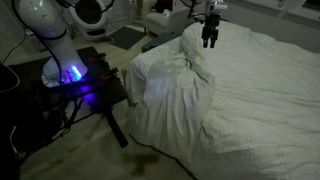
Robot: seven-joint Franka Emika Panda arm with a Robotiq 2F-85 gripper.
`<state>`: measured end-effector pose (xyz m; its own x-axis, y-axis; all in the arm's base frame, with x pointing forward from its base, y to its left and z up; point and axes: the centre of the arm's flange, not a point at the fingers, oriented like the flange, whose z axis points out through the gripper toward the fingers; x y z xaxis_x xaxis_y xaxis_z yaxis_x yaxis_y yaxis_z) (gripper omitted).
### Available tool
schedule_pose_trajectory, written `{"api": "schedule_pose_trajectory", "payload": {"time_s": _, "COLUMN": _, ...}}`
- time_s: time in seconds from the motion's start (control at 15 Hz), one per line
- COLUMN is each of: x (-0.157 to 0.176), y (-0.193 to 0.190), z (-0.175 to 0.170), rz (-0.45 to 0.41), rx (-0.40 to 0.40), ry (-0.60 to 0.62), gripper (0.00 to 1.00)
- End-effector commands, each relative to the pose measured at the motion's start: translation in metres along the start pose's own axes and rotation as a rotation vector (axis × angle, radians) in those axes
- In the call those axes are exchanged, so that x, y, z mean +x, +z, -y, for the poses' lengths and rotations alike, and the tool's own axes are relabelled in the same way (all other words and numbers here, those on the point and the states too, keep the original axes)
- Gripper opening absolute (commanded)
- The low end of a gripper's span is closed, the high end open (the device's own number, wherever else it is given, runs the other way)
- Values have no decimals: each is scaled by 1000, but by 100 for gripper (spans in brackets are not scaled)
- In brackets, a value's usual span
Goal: Uncover the beddings on the bottom right corner of the bed
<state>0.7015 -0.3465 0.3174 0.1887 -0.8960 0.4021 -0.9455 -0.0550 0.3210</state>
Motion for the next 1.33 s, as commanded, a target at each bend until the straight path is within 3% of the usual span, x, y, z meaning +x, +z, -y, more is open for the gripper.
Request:
{"api": "schedule_pose_trajectory", "payload": {"time_s": 0.0, "x": -33, "y": 17, "z": -40, "rz": 71, "rx": -61, "ry": -89, "gripper": 100}}
{"api": "schedule_pose_trajectory", "payload": {"time_s": 0.4, "x": -58, "y": 63, "z": -74, "rz": 150, "rx": -174, "ry": -199, "gripper": 100}}
{"api": "schedule_pose_trajectory", "payload": {"time_s": 0.67, "x": -72, "y": 62, "z": -106, "rz": 147, "rx": -174, "ry": -216, "gripper": 100}}
{"api": "schedule_pose_trajectory", "payload": {"time_s": 0.87, "x": -88, "y": 51, "z": -133, "rz": 66, "rx": -123, "ry": -235, "gripper": 100}}
{"api": "schedule_pose_trajectory", "payload": {"time_s": 1.27, "x": -109, "y": 32, "z": -163, "rz": -151, "rx": 78, "ry": -271, "gripper": 100}}
